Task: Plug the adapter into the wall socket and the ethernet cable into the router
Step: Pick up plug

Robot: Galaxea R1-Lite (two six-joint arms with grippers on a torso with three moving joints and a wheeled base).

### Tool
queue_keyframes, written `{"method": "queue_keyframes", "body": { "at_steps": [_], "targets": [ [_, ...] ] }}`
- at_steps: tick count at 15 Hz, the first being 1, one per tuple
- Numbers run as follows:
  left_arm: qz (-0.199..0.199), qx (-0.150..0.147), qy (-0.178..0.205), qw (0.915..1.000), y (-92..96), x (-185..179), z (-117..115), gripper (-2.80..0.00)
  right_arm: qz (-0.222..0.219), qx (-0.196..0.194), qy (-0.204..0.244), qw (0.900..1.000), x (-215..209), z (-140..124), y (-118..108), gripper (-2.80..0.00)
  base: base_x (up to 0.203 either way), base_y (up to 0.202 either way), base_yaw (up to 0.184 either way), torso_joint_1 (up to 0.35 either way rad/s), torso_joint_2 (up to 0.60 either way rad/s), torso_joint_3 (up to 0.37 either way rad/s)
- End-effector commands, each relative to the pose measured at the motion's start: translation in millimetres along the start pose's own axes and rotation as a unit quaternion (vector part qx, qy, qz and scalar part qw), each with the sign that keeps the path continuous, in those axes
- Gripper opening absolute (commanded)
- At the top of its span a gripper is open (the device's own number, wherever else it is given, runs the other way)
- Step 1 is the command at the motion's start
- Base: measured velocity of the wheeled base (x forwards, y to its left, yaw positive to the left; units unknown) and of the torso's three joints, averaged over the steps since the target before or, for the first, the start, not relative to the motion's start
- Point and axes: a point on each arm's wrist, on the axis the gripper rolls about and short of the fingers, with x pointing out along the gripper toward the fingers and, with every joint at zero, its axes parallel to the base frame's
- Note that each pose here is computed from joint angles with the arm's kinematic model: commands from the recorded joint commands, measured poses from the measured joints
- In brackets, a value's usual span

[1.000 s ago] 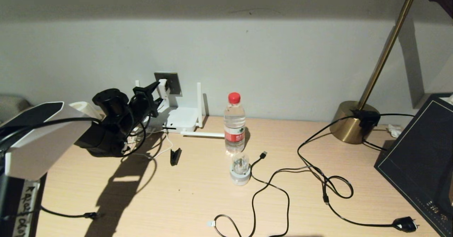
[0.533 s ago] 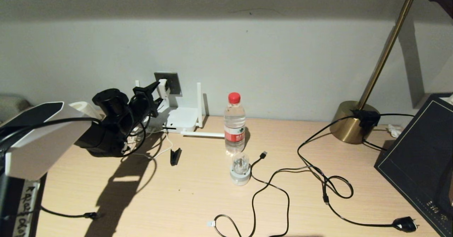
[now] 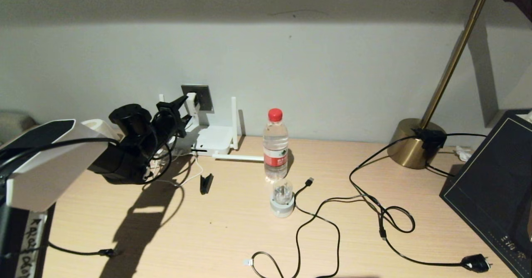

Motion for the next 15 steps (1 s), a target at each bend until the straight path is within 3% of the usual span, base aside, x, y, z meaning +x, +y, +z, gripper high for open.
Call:
{"method": "queue_keyframes", "body": {
  "at_steps": [1, 15],
  "targets": [
    [-0.003, -0.003, 0.001, 1.0, -0.7, 0.0, 0.0, -2.8, 0.0, 0.0, 0.005, 1.0, 0.7, -2.9, 0.0, -2.8, 0.0, 0.0, 0.0, 0.0, 0.0, 0.0],
    [-0.006, -0.001, 0.004, 1.0, -1.3, 0.7, 2.3, -2.8, 0.0, 0.0, 0.005, 1.0, 0.7, -2.9, 0.0, -2.8, 0.0, 0.0, 0.0, 0.0, 0.0, 0.0]
  ]
}}
